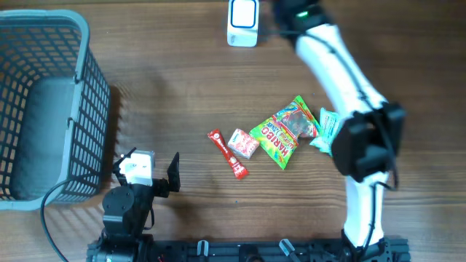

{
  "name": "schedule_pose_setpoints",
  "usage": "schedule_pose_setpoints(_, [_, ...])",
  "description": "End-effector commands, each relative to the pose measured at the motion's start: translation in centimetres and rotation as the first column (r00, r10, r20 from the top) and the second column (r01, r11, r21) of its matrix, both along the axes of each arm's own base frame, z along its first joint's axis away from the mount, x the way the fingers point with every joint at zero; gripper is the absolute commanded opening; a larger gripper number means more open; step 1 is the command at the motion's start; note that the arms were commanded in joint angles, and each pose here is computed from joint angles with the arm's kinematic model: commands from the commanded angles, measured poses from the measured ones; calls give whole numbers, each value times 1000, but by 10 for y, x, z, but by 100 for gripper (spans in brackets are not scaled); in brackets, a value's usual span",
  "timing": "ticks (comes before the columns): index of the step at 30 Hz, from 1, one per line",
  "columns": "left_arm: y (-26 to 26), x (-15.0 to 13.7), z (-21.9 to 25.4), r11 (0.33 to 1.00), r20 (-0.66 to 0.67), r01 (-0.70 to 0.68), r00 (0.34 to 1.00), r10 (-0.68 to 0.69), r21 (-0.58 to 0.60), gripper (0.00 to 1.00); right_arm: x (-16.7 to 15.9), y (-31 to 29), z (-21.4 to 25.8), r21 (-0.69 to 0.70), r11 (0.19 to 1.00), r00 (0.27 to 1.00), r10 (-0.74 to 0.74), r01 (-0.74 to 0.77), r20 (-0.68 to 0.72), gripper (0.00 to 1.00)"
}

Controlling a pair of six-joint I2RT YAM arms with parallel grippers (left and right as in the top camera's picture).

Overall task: Scan the item barcode
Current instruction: 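Move the jar to the right table edge and release it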

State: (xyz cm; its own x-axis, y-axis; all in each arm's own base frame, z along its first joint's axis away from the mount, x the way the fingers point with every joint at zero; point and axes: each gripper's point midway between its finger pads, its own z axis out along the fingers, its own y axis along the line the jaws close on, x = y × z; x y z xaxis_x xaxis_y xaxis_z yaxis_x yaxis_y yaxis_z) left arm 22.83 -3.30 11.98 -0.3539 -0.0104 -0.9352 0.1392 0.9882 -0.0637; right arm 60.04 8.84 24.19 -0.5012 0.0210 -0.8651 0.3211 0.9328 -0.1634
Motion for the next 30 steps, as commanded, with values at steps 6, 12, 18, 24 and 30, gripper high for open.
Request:
schedule_pose_setpoints(6, [-3, 0, -2, 1000, -2, 12, 1000, -12, -13, 100, -83, -215, -56, 334, 580, 648, -747, 743, -147, 57])
schedule_pose_setpoints(12, [-3, 0, -2, 1000, -2, 12, 1000, -12, -13, 100, -129, -287, -114, 450, 191, 380, -844, 872, -379, 57])
schedule_pose_setpoints(18, [-3, 0, -2, 1000, -2, 12, 1000, -12, -13, 100, -151, -289, -163, 411, 11, 249, -809, 912, -532, 57])
schedule_pose_setpoints(24, [-3, 0, -2, 1000, -2, 12, 1000, -12, -13, 100, -136, -244, -164, 401, 97, 322, -777, 911, -541, 57])
schedule_pose_setpoints(30, [-3, 0, -2, 1000, -2, 12, 1000, -12, -13, 100, -118, -201, -164, 447, 126, 380, -750, 885, -541, 57])
